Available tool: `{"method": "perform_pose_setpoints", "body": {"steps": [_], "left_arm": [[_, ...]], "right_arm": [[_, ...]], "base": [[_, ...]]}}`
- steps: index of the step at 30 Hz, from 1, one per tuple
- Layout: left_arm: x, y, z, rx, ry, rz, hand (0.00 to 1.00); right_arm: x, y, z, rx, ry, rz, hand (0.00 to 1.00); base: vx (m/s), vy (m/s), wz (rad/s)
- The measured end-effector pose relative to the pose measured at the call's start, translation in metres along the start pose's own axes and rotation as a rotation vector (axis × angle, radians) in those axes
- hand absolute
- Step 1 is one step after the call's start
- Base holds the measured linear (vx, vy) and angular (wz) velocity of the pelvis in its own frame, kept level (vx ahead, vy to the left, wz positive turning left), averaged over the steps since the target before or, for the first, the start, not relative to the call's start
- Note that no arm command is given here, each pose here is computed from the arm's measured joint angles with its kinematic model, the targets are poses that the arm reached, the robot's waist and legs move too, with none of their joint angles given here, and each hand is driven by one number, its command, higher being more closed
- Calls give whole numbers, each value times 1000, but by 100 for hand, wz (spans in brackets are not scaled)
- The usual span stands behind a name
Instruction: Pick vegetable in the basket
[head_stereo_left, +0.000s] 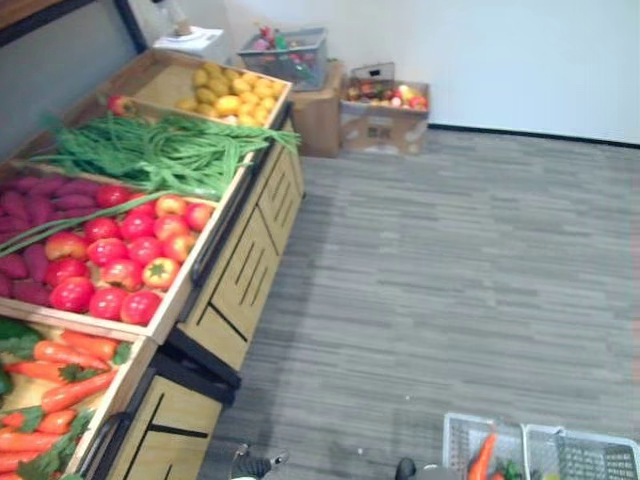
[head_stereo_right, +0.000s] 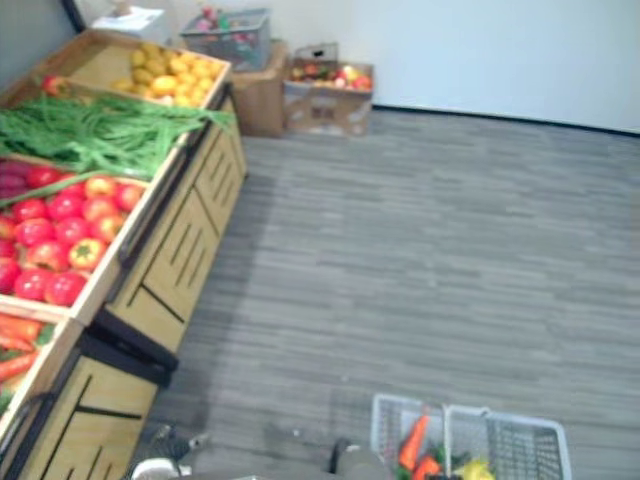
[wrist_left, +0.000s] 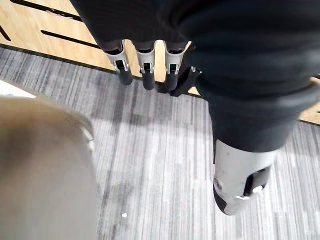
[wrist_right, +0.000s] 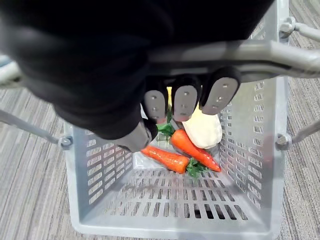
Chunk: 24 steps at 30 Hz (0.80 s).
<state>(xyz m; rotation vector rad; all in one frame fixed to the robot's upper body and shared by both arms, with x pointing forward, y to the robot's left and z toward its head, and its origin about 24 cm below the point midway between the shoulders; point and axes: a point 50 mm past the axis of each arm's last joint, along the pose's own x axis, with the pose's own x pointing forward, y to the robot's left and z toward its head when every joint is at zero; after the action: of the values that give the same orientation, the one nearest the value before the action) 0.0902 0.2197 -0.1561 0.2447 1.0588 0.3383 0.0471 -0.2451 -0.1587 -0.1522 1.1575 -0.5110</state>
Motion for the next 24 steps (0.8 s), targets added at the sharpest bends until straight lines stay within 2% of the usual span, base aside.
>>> {"method": "perform_pose_setpoints", "body": {"steps": [5,11,15,24], "left_arm": [[-4,-3,-6,-4,7,3,0],[-11,-7,-24,-30,48,2,0],[-9,4,-24,-10,45,29,0],[-7,0,-20,58,31,-1,0]], "right_arm": [[8,-14,26,-71,-79,-18,100],[8,-18,23,-43,-65,-37,100],[2,3,20,-18,-74,7,100],[2,1,17,-15,-80,3,100]], "base": [[62,-10,-121],[80,154,-86],[210,179,-32],[144,37,-14]]}}
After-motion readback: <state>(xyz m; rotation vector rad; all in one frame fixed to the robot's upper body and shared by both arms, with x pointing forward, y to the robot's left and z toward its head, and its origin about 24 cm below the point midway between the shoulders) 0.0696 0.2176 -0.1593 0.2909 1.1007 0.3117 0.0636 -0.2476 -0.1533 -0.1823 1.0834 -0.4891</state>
